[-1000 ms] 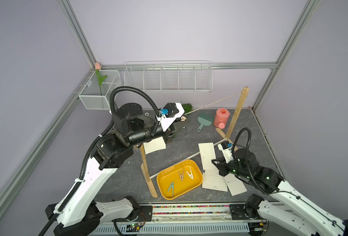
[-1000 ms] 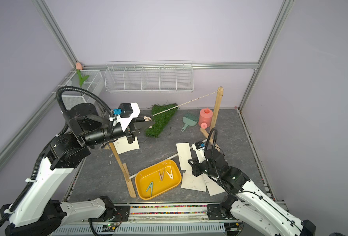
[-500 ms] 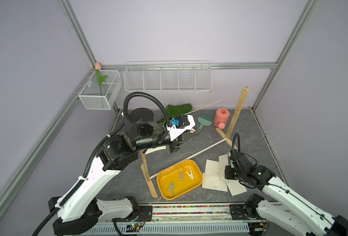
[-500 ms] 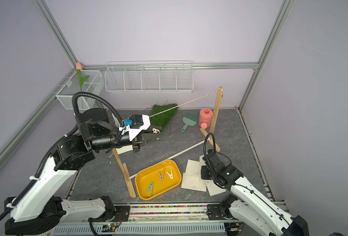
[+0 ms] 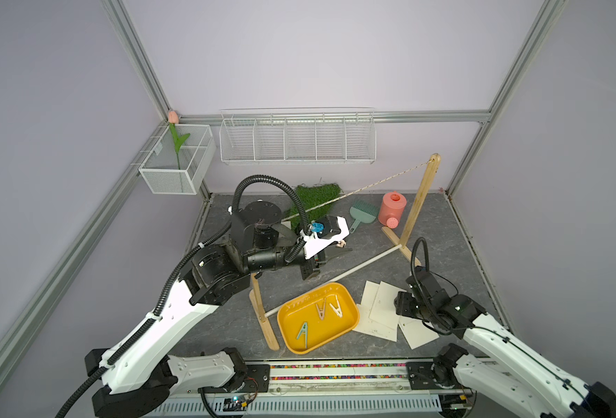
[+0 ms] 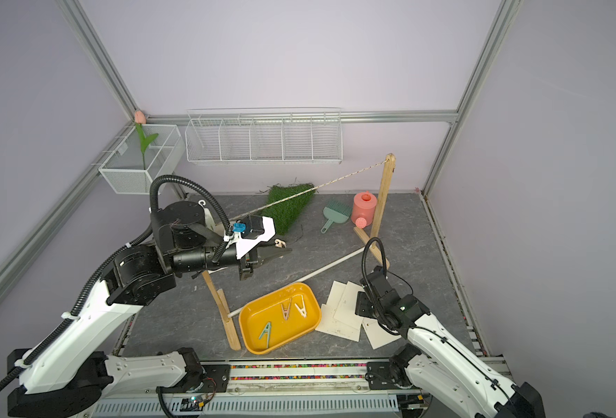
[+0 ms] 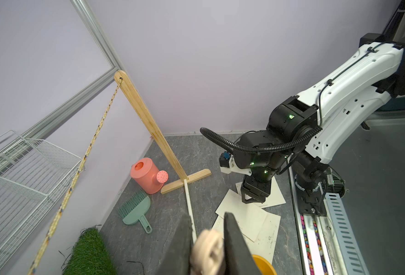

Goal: Remove the postcards from the strings
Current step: Place the postcard on the postcard, then place the clamp in the storage box.

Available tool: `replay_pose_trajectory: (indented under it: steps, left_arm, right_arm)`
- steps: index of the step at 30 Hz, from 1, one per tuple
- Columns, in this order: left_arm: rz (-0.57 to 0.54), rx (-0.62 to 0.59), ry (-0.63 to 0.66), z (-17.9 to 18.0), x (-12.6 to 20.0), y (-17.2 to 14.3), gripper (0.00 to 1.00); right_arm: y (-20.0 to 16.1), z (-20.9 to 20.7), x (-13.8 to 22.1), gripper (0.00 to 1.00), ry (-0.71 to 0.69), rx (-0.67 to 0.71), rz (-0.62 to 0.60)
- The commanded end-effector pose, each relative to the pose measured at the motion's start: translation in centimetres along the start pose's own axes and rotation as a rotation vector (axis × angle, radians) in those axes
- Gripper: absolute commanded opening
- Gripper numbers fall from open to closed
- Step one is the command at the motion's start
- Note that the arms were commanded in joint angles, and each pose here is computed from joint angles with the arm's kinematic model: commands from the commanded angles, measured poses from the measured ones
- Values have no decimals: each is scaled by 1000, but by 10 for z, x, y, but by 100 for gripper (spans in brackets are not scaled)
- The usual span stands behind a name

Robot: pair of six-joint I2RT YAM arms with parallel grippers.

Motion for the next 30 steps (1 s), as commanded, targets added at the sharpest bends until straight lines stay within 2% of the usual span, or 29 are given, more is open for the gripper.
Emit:
replay_pose_trajectory:
  steps: [1,5,8,13,19,23,27,30]
  left_arm:
    - [16,9,7,-2,5,-4,0]
    - [60,55,25,-1,4,-13,0]
    - [110,91,20,-2,-2,-24,0]
    - [276,65,10,-16,-21,-54,0]
    - [471,36,16,-33,-57,-98,0]
    - [582,11,48,-42,-83,-124,0]
    - [700,36,91,-42,-108,-156,0]
    - [791,47,70,-47,-123,-183,0]
  right_arm:
    - [8,-12,13,69,-73,-35,-61]
    - [23,-9,31,75,-49,-26,-146]
    - [41,3,49,80,27,16,-228]
    - [70,22,91,85,164,112,-394]
    - [82,29,135,87,267,179,-540]
    - [82,25,151,88,291,184,-597]
    - [80,21,157,88,292,180,-622]
    - [79,17,163,88,284,173,-644]
Point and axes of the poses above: each gripper's point midway between its finger pads, its own x axis back along the fingers, its own z axis along the line the jaws close on, y = z × x, the point moved 5 cm from there along x, back along the fingers, and after that the axes turned 6 degrees about x, right-handed, at the moved point
